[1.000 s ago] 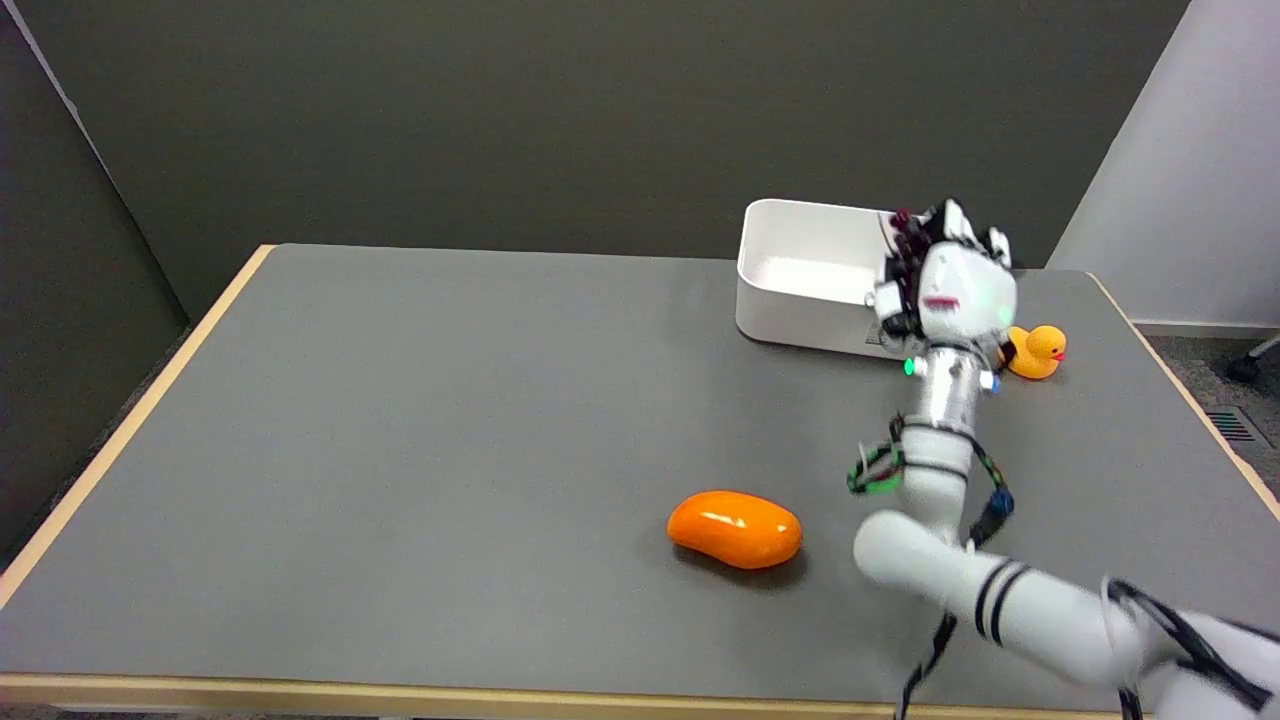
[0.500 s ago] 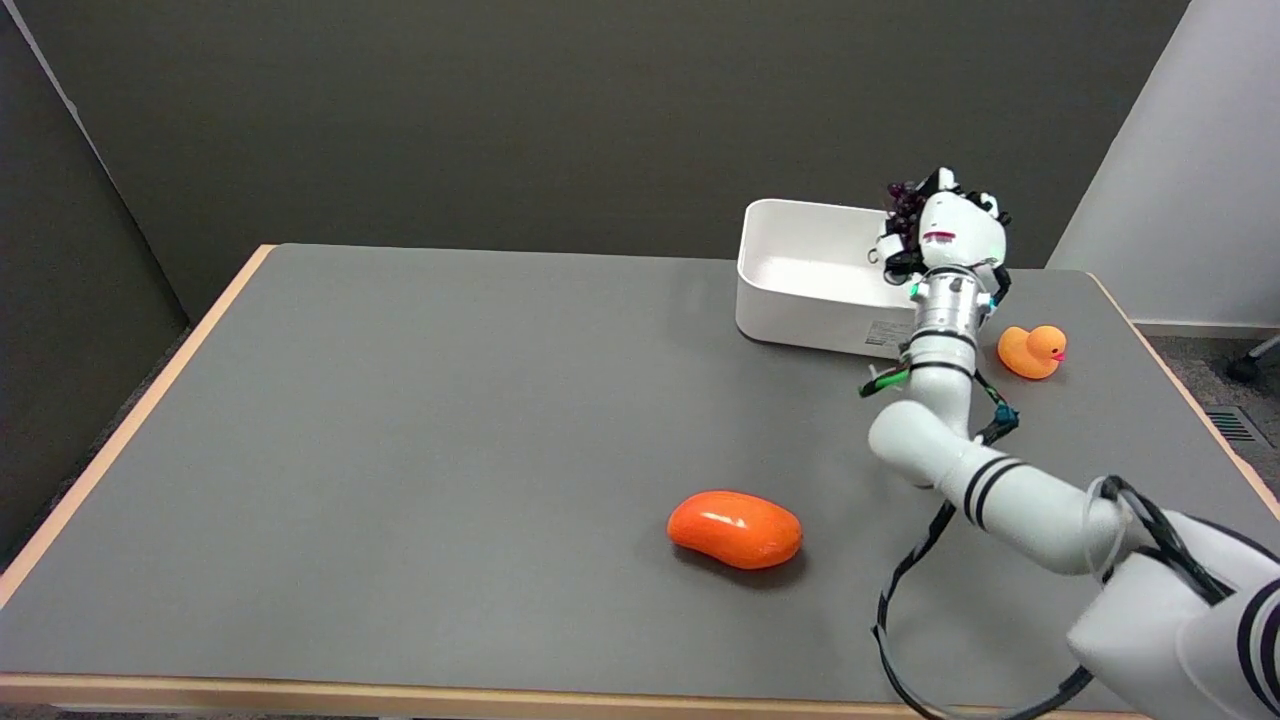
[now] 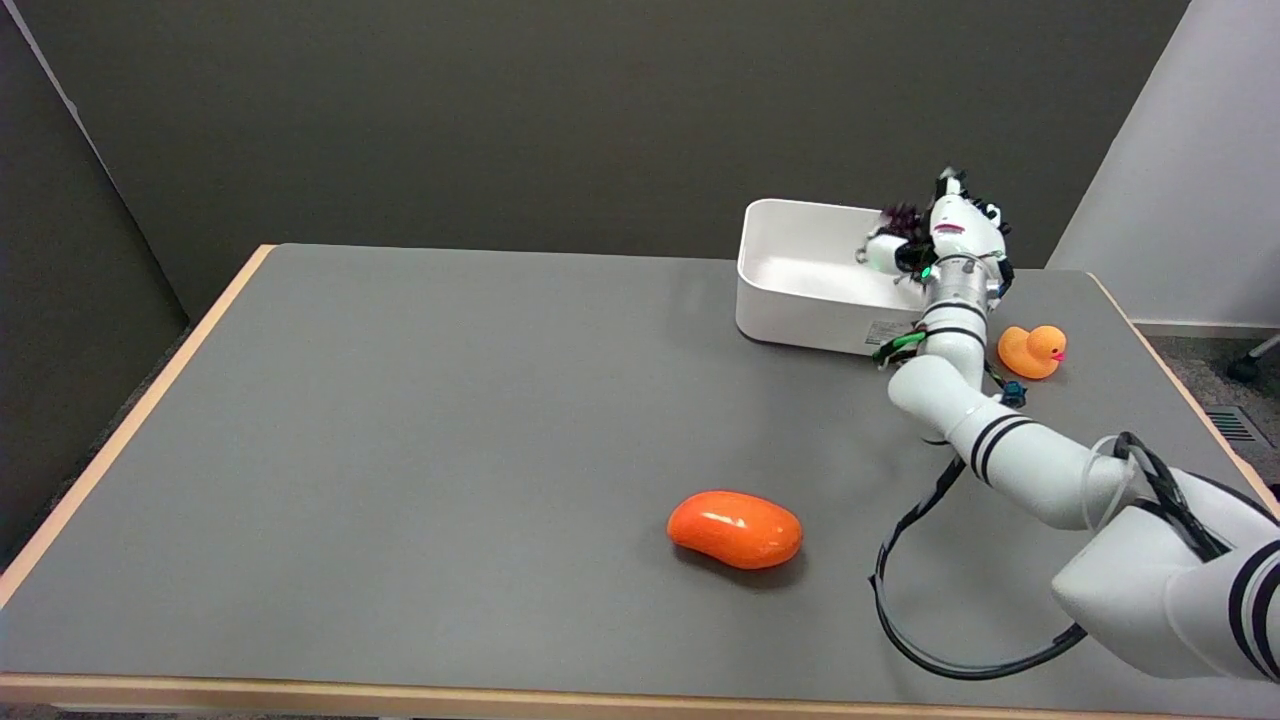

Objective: Place the grape into the white box.

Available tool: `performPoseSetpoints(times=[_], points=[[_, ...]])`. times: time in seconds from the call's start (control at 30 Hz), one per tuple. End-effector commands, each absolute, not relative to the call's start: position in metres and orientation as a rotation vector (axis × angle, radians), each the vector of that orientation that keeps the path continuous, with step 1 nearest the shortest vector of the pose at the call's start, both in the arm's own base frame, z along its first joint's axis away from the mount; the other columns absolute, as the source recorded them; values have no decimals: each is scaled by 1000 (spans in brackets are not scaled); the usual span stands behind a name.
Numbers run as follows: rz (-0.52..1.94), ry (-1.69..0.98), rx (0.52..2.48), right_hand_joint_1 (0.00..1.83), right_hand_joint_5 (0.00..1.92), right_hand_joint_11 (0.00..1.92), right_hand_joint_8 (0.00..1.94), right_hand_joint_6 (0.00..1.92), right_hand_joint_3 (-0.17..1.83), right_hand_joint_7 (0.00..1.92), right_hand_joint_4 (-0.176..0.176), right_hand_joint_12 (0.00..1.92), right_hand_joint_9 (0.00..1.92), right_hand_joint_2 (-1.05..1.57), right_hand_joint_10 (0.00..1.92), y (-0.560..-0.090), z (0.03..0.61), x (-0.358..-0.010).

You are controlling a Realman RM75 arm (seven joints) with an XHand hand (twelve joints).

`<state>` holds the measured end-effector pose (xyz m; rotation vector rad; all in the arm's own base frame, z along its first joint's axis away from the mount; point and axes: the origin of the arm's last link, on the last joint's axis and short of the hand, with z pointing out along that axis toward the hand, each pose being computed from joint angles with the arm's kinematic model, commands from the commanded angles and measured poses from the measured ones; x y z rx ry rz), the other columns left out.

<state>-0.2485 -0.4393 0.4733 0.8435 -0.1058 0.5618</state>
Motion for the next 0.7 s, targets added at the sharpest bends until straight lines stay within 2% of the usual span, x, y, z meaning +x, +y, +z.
performPoseSetpoints(times=[0.03, 0.17, 0.37, 0.47, 0.7], points=[[687, -163, 944, 534, 8, -1, -1, 159, 836, -1, -33, 549, -1, 600, -1, -447, 473, -217], [702, -88, 965, 524, 2, -1, -1, 85, 836, -1, -43, 285, -1, 567, -1, -428, 479, -208], [903, 125, 995, 530, -1, -1, -1, 60, 721, -1, -47, 143, -1, 610, -1, -359, 505, -194], [1017, 163, 1021, 482, -1, -1, -1, 48, 726, -1, -46, 194, -1, 645, -1, -307, 520, -203], [988, 38, 962, 430, -1, -1, -1, 4, 710, -1, -44, 131, -1, 688, -1, -223, 551, -257]])
